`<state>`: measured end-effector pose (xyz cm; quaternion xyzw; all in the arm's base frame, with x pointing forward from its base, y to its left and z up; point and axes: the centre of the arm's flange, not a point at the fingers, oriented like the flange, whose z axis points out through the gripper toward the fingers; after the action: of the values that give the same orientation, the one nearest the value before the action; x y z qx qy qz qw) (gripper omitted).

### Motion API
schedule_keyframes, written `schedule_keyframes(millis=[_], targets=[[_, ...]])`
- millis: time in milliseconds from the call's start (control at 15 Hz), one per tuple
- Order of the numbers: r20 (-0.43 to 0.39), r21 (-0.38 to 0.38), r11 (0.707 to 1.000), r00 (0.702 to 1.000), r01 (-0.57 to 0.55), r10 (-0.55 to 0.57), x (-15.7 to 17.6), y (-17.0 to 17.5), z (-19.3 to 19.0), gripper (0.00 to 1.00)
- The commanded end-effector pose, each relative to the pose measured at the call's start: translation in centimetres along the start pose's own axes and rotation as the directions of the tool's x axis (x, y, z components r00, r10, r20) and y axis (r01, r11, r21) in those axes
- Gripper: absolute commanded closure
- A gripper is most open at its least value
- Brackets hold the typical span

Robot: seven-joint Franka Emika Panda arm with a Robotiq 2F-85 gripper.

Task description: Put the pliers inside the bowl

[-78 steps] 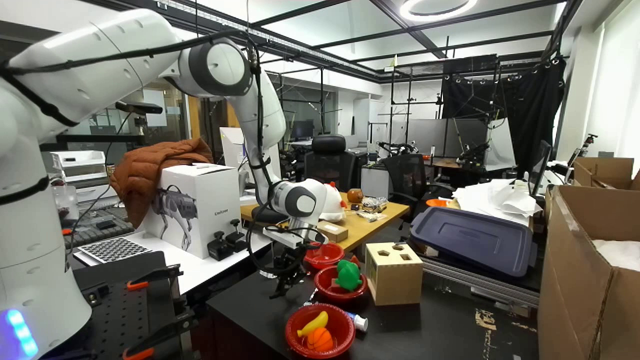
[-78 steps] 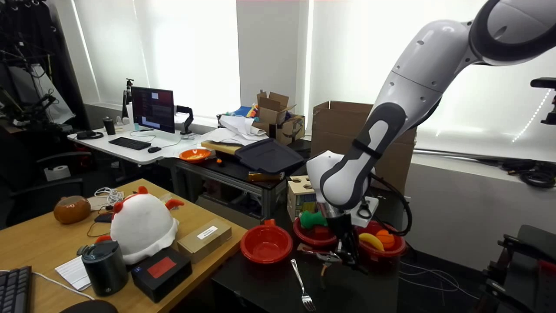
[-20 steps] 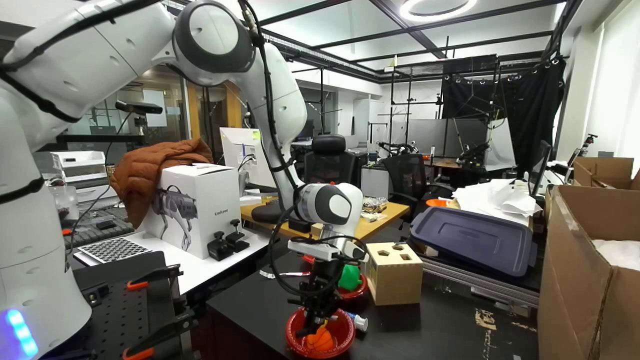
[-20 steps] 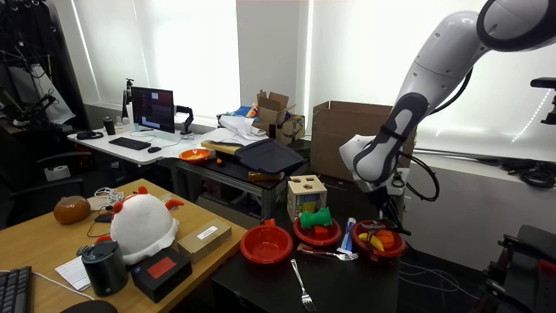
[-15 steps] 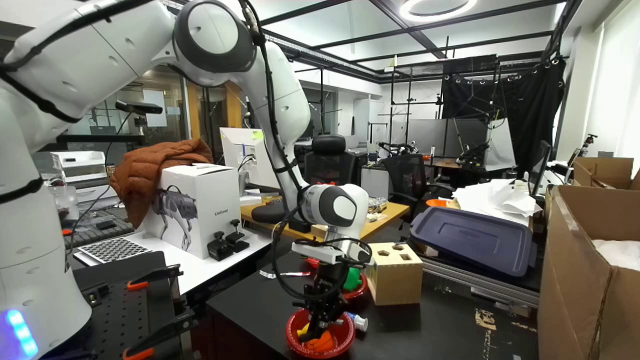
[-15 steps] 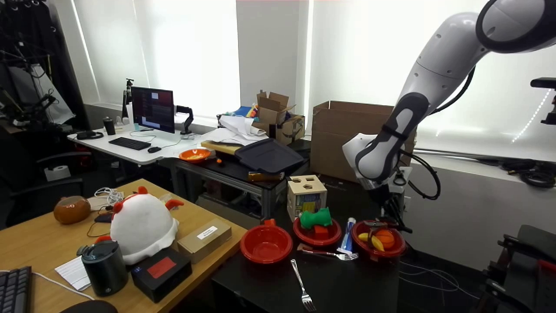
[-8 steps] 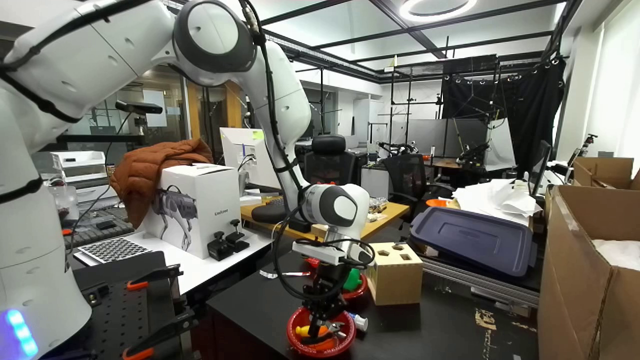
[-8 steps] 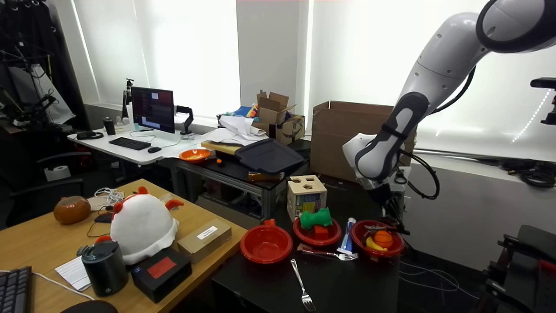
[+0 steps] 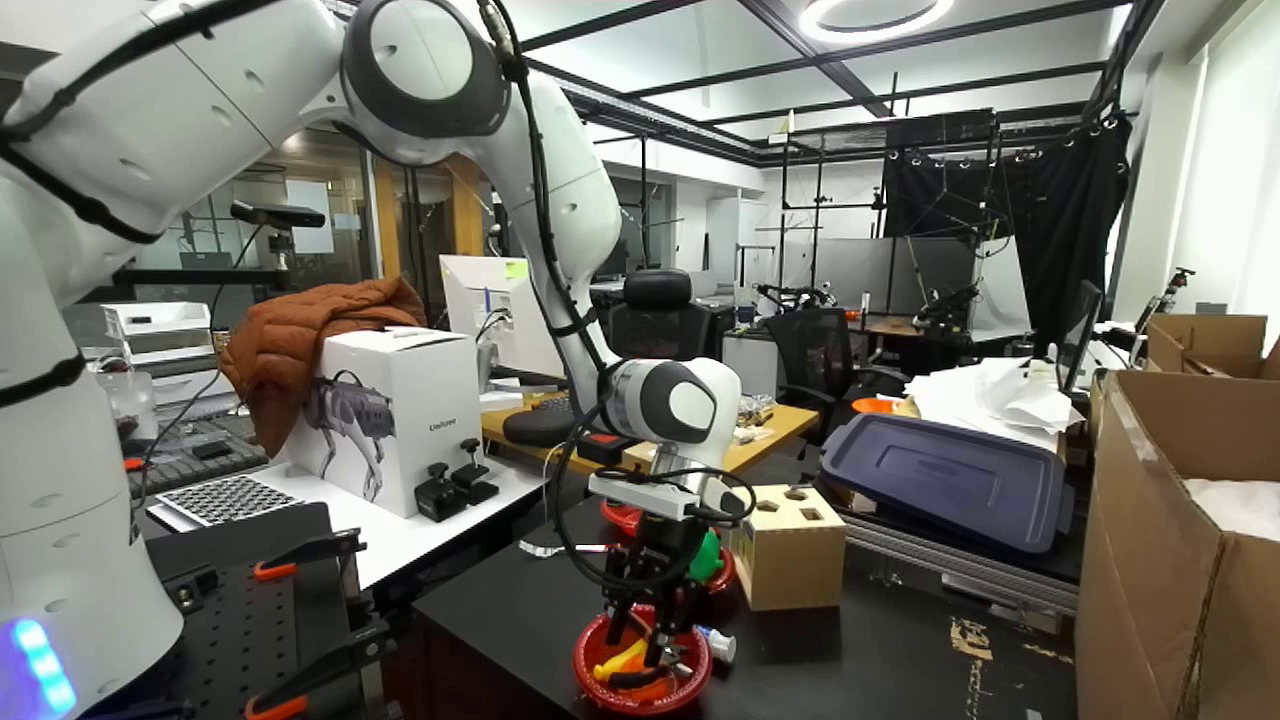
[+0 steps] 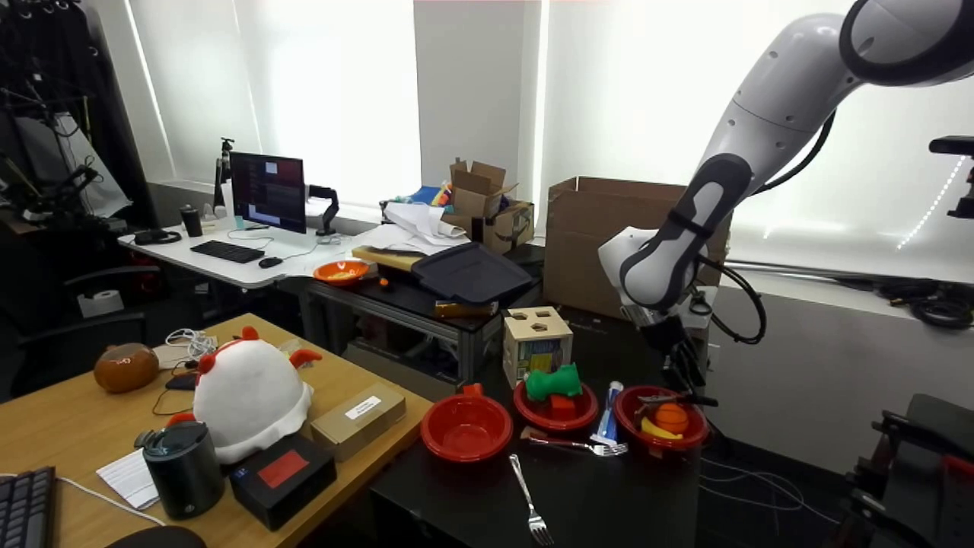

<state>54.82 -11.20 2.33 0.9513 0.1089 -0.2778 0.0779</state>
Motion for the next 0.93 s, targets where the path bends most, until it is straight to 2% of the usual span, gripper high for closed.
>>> schedule_keyframes(millis=[0,67,133,667,867], targets=[[-0.011,-0.004,1.0,1.0,0.023,-0.023,-2.8,0.4,-3.1,0.07],[-0.027,-0.012,0.999,0.999,0.034,-0.034,-3.3,0.4,-3.8,0.01],[-0.04,-0.014,0.999,0.998,0.042,-0.043,-3.6,0.3,-4.5,0.0],[-0.168,-0.022,0.997,0.982,0.08,-0.083,-4.6,-1.3,-8.5,0.0],[-0.229,-0.055,0.995,0.969,0.087,-0.097,-4.6,-2.0,-11.3,0.0]])
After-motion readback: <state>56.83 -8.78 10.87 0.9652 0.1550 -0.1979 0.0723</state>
